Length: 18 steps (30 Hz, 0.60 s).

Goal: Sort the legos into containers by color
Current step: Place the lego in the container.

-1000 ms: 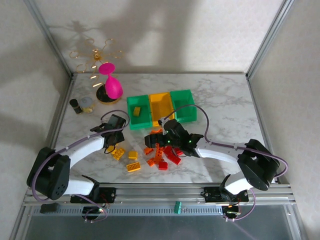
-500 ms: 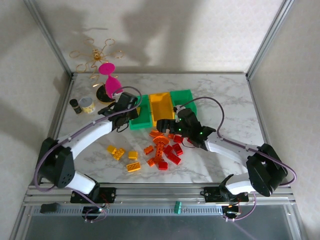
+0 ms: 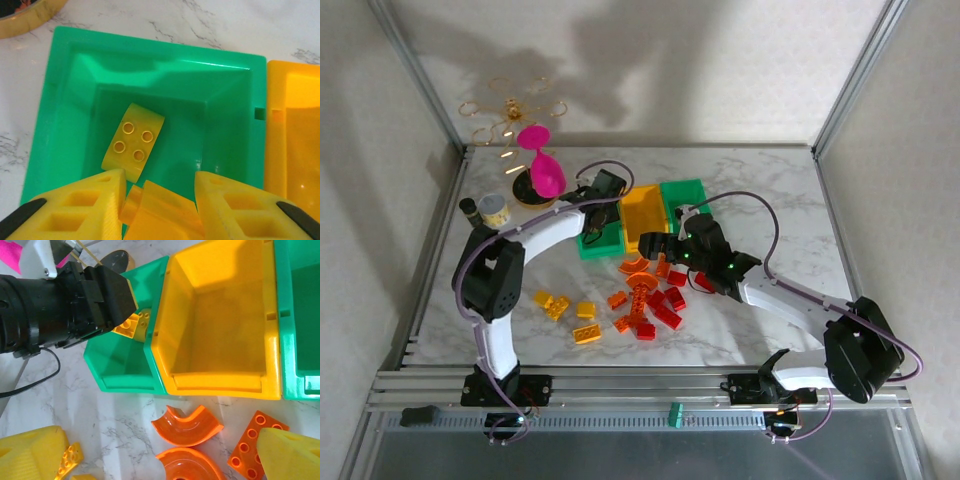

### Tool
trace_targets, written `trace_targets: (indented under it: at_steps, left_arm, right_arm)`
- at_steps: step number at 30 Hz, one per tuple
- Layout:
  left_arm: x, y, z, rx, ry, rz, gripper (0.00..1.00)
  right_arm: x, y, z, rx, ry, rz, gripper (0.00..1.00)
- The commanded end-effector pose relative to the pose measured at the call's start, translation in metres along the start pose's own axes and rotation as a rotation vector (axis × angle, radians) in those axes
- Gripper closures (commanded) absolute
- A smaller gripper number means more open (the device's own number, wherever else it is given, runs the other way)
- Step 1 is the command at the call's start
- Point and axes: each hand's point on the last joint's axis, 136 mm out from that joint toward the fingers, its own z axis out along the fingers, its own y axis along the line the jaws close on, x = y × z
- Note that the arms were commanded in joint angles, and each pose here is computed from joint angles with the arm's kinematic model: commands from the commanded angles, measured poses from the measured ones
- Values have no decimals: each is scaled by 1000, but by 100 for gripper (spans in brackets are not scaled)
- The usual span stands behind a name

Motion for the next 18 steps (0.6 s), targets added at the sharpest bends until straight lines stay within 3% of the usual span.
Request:
trace_targets:
  at_steps: [1,4,8,18]
  left_arm:
    - [-5,-3,4,-29,-22,7,60]
    - [0,-3,9,-34,-2,12,50]
    - [-1,-11,2,17,-2,2,45]
    - [-11,5,-51,83,-46,-19,43]
  right_arm:
    - [0,-6,-4,17,-11,8,1]
    - [-3,-6,-5,20,-23,2,2]
    - [-6,-4,-7,14,-36,-14,1]
    - [2,21,-1,-74,15,-122,1]
